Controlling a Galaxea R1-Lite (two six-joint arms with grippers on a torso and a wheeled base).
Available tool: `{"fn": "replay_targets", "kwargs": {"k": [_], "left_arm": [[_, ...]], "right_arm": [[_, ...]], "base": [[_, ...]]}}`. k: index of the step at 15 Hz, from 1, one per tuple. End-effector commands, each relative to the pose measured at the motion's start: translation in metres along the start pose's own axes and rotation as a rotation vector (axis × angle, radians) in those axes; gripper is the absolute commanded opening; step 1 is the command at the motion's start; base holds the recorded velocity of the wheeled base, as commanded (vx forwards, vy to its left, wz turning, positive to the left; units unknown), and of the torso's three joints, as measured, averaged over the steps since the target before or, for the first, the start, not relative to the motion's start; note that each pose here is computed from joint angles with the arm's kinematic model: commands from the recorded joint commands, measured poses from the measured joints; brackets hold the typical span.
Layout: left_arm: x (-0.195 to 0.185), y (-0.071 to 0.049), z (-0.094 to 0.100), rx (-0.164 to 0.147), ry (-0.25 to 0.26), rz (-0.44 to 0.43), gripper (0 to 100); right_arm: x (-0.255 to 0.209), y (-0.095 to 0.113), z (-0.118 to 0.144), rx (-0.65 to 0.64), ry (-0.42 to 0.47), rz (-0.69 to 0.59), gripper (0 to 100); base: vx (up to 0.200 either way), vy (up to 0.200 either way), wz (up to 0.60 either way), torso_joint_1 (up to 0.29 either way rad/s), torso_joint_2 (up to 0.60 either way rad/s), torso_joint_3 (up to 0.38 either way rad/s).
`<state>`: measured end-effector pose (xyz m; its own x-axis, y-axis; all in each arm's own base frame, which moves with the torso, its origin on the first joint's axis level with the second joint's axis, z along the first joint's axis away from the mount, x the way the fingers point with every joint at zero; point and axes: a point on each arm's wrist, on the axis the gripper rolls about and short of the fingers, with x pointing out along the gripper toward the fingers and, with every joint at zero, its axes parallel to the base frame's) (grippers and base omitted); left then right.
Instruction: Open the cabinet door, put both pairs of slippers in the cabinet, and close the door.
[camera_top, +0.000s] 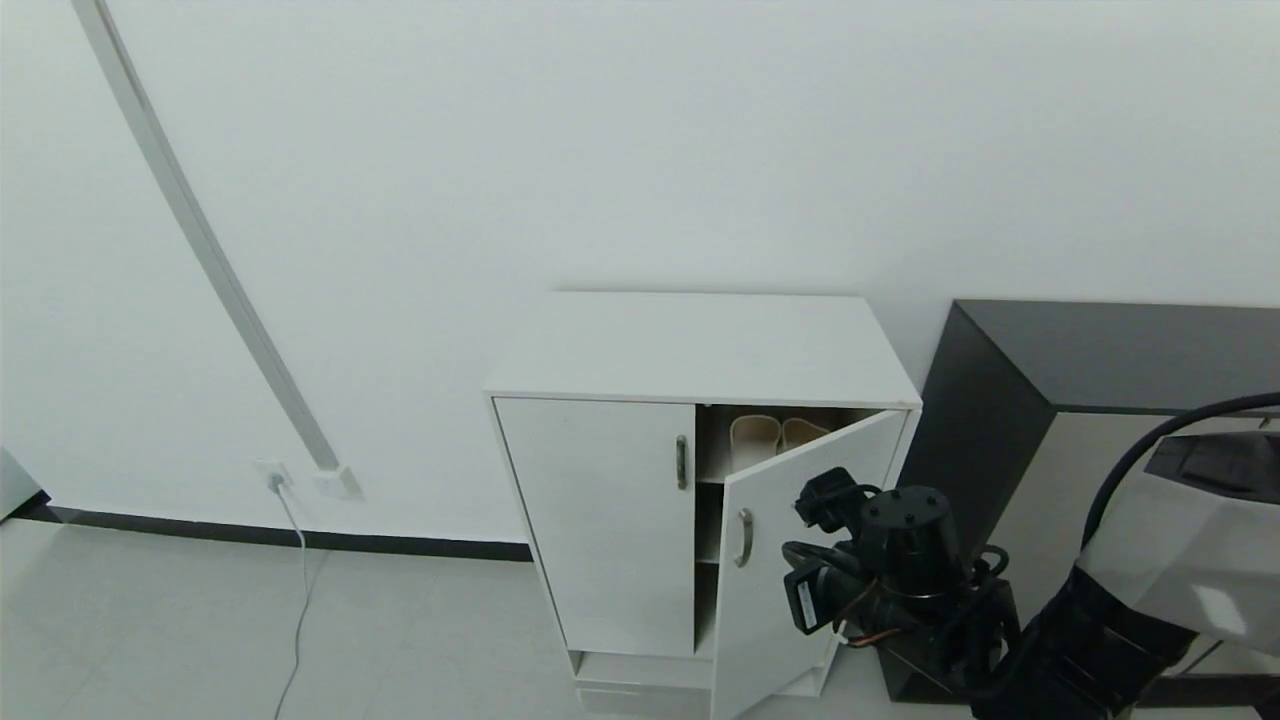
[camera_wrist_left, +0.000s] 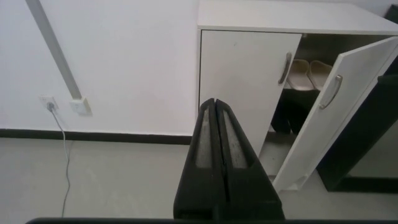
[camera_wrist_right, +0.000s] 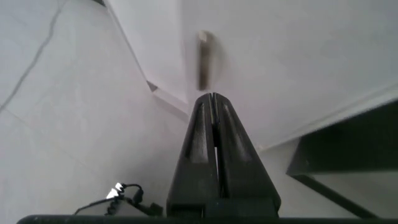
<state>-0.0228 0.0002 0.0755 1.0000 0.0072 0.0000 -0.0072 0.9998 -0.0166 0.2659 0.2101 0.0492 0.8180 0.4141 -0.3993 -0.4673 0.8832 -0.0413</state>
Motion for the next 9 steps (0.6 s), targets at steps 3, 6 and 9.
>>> {"fn": "replay_targets", "kwargs": {"k": [3, 6, 9], "left_arm": [[0.0, 0.0, 0.0, 0.001, 0.0, 0.0, 0], [0.0, 0.0, 0.0, 0.001, 0.0, -0.001, 0], [0.0, 0.0, 0.0, 0.003, 0.0, -0.001, 0]], "right_arm": [[0.0006, 0.0003, -0.0037, -0.002, 0.009, -0.001, 0], [0.0004, -0.0001, -0.0003, 0.005, -0.021, -0.001, 0], [0.0064, 0.0004, -0.0029, 0.006, -0.017, -0.003, 0]], "base": [[0.2, 0.0, 0.0, -0.009, -0.01, 0.004], [0.133, 0.0, 0.0, 0.011, 0.0, -0.002], [0.0, 0.0, 0.0, 0.0, 0.0, 0.0]]}}
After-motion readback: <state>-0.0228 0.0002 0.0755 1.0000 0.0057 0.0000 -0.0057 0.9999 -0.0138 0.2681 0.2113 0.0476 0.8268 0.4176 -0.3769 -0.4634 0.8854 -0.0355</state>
